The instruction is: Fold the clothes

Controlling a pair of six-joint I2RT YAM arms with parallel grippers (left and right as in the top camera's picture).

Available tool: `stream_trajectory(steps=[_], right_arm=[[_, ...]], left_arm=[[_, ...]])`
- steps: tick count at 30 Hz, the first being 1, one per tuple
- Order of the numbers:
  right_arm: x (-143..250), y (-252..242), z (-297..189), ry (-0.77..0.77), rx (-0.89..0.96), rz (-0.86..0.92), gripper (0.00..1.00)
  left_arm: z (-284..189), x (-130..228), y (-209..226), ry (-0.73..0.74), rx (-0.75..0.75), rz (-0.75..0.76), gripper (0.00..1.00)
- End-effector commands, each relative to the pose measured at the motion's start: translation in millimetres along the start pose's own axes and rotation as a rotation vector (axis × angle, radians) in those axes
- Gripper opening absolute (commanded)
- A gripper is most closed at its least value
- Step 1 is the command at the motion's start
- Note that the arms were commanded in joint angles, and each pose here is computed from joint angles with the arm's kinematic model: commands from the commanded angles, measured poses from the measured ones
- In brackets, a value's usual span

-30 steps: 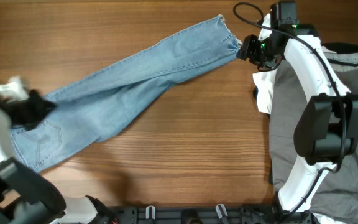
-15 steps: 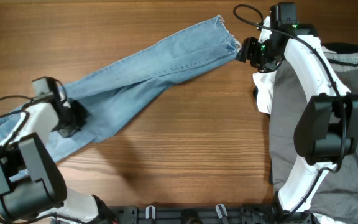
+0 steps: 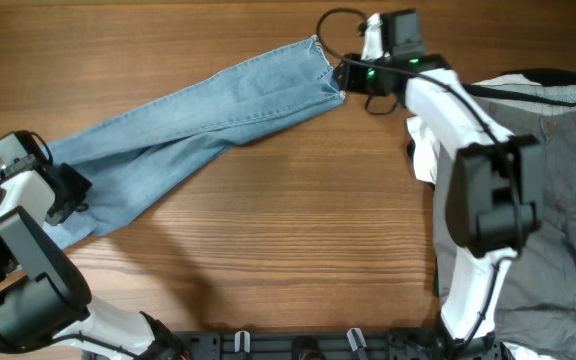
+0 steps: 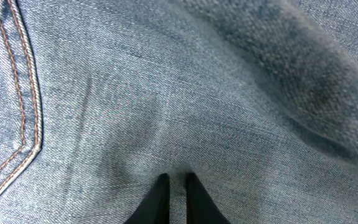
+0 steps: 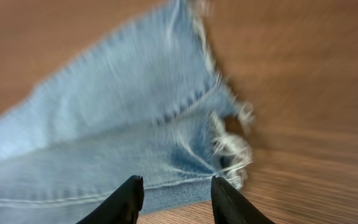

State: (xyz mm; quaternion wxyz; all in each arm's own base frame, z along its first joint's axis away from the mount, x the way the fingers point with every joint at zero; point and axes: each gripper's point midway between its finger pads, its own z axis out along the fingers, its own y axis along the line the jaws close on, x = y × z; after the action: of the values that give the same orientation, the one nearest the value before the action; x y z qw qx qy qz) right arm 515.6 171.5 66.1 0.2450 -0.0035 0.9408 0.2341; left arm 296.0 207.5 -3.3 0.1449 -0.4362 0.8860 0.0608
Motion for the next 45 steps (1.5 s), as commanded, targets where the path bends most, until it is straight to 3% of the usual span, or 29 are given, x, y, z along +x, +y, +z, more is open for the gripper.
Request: stream_trajectory(steps=[1,10,15,21,27,33,39,41,45], right_arm=[[39,-10,34,0.117,0.008,0.093,0.47],[39,-18,39,0.106,0.042,0.043,0.53],[32,-17,39,0.078,0.038,0.030,0.41],[19,-20,38,0.032,0.033,0.005,0.50],[7,4,36,-0.002,-0.116,-0.036,0.35],[26,-25,41,0.060,0.025,0.000,0.40],[35,-29,46,0.090,0.029,0.008,0.42],[39,-21,51,0.104,-0.029,0.009,0.39],[29,0,52,0.075,-0.146,-0.012,0.22]], left_arm=[[25,45,22,0.148,-0.102,0.047,0.12],[24,51,24,0.173,-0.110,0.049,0.14],[24,53,24,0.180,-0.113,0.050,0.16],[24,55,25,0.187,-0.115,0.051,0.16],[24,54,25,0.186,-0.115,0.051,0.17],[24,54,25,0.186,-0.115,0.051,0.17],[24,54,25,0.186,-0.114,0.051,0.17],[24,54,25,0.186,-0.114,0.051,0.17],[24,55,25,0.188,-0.115,0.051,0.17]])
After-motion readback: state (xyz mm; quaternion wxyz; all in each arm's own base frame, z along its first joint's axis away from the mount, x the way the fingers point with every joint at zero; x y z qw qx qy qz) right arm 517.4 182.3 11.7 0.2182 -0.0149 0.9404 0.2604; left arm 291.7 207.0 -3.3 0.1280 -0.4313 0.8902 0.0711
